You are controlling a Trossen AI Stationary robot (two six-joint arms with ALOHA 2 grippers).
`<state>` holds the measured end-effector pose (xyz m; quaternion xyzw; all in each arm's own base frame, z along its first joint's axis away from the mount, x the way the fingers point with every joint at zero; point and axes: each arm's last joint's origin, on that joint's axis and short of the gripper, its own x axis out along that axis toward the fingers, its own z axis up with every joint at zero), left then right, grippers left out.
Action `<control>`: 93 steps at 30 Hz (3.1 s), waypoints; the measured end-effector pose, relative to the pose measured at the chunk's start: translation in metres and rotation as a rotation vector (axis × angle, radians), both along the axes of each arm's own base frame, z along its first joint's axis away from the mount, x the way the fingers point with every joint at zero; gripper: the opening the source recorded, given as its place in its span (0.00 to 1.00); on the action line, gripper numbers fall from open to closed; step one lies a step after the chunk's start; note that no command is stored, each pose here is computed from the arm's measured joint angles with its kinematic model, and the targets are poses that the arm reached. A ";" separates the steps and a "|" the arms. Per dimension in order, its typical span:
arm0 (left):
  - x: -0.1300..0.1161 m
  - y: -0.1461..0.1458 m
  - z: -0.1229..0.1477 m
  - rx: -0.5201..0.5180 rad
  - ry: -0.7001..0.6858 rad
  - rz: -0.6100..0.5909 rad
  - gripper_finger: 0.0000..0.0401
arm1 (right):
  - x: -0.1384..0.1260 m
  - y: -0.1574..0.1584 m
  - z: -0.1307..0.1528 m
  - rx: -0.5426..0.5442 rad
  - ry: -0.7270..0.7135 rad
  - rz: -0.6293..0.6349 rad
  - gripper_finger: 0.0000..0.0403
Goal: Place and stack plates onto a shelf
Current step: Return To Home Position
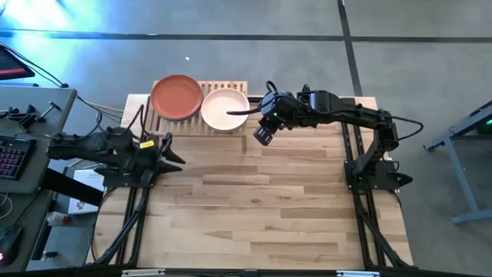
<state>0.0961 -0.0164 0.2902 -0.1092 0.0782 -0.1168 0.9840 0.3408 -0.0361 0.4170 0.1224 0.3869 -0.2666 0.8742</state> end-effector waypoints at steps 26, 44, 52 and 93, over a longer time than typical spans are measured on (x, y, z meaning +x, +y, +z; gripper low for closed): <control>-0.002 0.005 -0.110 0.084 -0.121 0.169 0.25 | 0.001 0.000 0.001 -0.001 -0.012 0.000 0.27; 0.004 0.008 -0.125 0.129 -0.113 0.268 0.25 | 0.001 0.000 0.001 -0.018 -0.001 0.019 0.27; 0.006 0.008 -0.126 0.134 -0.095 0.266 0.25 | -0.028 0.002 0.018 -0.029 0.016 0.043 0.27; 0.006 0.008 -0.126 0.291 -0.113 0.255 0.25 | -0.226 0.023 -0.218 0.055 -0.713 0.145 0.27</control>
